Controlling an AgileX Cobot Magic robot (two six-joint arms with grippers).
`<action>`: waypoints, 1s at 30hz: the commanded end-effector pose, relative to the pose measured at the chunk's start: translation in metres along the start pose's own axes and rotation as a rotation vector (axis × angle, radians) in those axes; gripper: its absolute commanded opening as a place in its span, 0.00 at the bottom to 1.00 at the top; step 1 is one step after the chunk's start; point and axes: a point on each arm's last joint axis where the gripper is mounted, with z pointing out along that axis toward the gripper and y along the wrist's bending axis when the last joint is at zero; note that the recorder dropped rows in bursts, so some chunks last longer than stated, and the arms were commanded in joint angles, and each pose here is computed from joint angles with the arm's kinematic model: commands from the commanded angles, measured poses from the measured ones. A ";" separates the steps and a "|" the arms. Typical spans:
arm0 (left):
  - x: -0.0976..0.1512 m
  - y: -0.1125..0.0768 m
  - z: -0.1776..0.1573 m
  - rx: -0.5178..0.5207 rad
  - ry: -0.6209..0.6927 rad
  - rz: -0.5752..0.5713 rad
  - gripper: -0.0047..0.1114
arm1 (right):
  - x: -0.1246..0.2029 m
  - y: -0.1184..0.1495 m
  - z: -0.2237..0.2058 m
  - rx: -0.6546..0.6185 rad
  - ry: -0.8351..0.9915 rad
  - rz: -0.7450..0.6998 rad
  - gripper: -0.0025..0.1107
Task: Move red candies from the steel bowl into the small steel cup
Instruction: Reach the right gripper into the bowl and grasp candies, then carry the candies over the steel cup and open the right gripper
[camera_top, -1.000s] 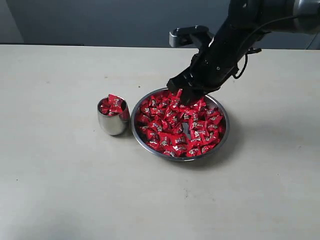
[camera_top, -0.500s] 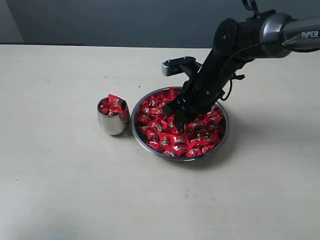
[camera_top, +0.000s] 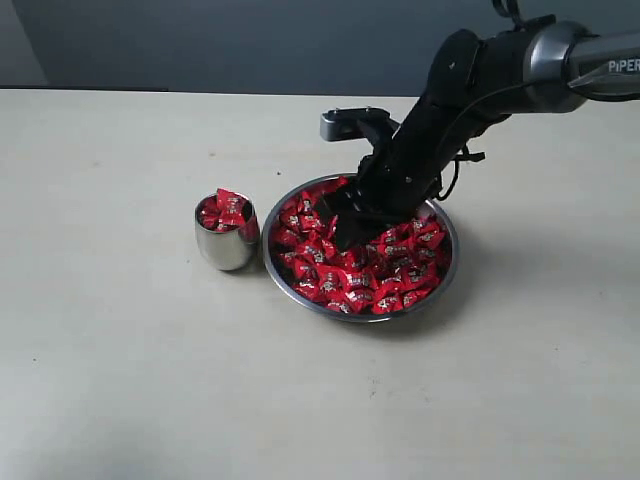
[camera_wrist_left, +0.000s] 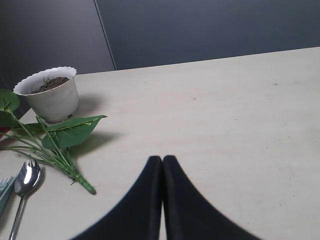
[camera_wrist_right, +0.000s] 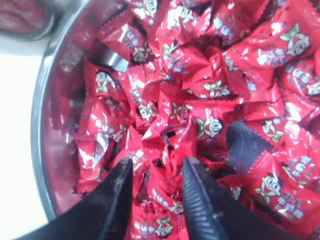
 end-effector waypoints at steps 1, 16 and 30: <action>0.001 0.000 0.000 0.001 -0.007 -0.002 0.04 | -0.006 -0.001 0.000 0.001 -0.073 0.030 0.40; 0.000 0.000 0.000 0.001 -0.009 -0.002 0.04 | -0.004 -0.003 0.003 -0.002 -0.054 0.102 0.02; 0.000 0.000 0.000 0.001 -0.009 -0.002 0.04 | -0.021 0.041 -0.093 -0.024 -0.316 0.007 0.01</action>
